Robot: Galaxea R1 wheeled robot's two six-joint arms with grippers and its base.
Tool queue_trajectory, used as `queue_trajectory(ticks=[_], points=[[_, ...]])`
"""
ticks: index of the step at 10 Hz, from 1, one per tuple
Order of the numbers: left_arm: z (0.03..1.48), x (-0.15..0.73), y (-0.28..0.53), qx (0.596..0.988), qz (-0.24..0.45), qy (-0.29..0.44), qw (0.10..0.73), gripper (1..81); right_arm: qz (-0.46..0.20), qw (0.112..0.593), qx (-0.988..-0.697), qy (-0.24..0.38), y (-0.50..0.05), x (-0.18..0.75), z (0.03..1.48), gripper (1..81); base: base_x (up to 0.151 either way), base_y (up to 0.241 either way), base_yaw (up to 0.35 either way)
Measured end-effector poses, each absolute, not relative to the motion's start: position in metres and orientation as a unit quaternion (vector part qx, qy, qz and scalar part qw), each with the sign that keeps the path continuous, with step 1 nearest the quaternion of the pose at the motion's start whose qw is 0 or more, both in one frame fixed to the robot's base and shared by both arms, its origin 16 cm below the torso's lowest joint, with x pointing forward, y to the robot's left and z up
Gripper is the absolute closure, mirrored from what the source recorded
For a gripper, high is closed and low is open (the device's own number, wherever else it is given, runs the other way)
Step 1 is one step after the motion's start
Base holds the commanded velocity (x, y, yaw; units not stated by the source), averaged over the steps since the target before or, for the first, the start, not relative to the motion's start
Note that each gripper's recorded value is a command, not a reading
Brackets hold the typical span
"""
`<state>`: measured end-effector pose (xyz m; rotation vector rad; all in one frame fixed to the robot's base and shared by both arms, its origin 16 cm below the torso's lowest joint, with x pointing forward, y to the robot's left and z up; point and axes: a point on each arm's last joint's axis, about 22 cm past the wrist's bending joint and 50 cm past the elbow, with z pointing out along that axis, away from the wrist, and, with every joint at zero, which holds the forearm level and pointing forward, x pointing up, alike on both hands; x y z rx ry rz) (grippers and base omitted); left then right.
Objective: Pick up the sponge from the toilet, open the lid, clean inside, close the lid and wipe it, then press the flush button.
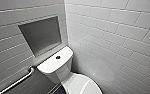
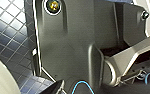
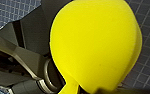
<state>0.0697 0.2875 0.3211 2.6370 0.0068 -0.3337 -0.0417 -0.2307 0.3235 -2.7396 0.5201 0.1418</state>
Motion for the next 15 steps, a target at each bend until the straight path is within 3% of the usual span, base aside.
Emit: queue_trajectory(ticks=[3,7,9,15], points=[[0.302,0.032,0.305,0.971,-0.149,0.003,0.189,1.0,0.05,0.179,-0.965,0.186,-0.237,-0.034,0.325,81.1,0.0,0.0,0.0],[0.306,-0.043,0.241,0.967,-0.167,0.003,0.195,1.0,0.052,0.186,-0.963,0.189,-0.233,-0.032,0.327,81.1,0.0,0.0,0.0],[0.298,-0.043,0.258,0.978,-0.145,-0.009,0.15,1.0,0.062,0.186,-0.963,0.186,-0.231,-0.034,0.327,81.1,0.0,0.0,0.0],[0.3,-0.05,0.225,0.978,-0.132,-0.024,0.161,1.0,0.063,0.183,-0.961,0.2,-0.206,-0.041,0.325,81.1,0.0,0.0,0.0]])
